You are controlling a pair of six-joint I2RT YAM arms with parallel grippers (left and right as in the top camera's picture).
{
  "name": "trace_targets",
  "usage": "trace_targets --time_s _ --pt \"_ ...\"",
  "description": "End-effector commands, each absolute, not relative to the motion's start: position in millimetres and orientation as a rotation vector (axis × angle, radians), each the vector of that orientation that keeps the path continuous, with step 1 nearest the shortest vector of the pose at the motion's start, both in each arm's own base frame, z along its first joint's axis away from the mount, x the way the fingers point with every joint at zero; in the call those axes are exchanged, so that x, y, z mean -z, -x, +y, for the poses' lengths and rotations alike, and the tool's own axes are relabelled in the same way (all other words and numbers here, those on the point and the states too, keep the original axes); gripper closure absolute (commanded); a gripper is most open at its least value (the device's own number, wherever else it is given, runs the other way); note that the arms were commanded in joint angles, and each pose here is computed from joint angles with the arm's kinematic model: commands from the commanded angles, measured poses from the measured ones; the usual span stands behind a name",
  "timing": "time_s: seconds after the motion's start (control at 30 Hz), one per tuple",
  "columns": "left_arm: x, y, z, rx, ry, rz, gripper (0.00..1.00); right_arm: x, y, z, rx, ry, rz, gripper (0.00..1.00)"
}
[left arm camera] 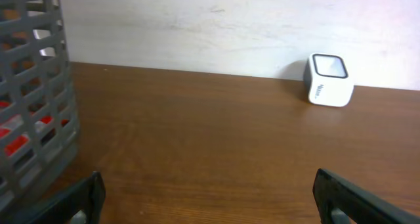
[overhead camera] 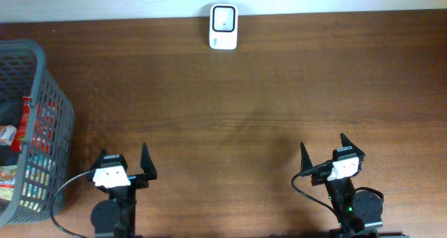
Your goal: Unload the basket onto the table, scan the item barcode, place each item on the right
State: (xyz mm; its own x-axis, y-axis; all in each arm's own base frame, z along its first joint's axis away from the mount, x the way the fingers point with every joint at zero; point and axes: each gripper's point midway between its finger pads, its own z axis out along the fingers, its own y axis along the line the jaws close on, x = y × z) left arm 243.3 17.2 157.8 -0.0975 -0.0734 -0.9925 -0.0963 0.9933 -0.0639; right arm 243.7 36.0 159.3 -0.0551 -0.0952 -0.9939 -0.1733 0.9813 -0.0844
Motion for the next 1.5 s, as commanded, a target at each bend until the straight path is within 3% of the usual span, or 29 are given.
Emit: trace_targets --time_s 0.0,0.3,0.67,0.87,1.03,1.17,1.47 --pt "-165 -244 4 0.039 0.056 1.649 0.01 -158 -243 38 -0.063 0.218 1.626 0.01" --pt "-257 -256 2 0.025 0.021 1.632 0.01 -158 -243 38 -0.064 0.219 1.626 0.01" --pt "-383 -348 -9 0.048 -0.112 1.984 0.01 -158 -243 38 -0.063 0.219 1.626 0.01" --pt "-426 -383 -9 0.055 -0.128 2.096 0.01 -158 -243 38 -0.063 0.218 1.626 0.02" --pt "-434 -396 -5 0.027 -0.120 2.081 0.01 -158 -243 38 -0.063 0.219 1.626 0.01" --pt "-439 -397 62 -0.179 0.234 2.049 0.01 -158 -243 38 -0.063 0.219 1.626 0.01" --pt "-417 -334 220 -0.348 0.984 1.919 0.00 -158 -243 38 -0.063 0.219 1.626 0.01"
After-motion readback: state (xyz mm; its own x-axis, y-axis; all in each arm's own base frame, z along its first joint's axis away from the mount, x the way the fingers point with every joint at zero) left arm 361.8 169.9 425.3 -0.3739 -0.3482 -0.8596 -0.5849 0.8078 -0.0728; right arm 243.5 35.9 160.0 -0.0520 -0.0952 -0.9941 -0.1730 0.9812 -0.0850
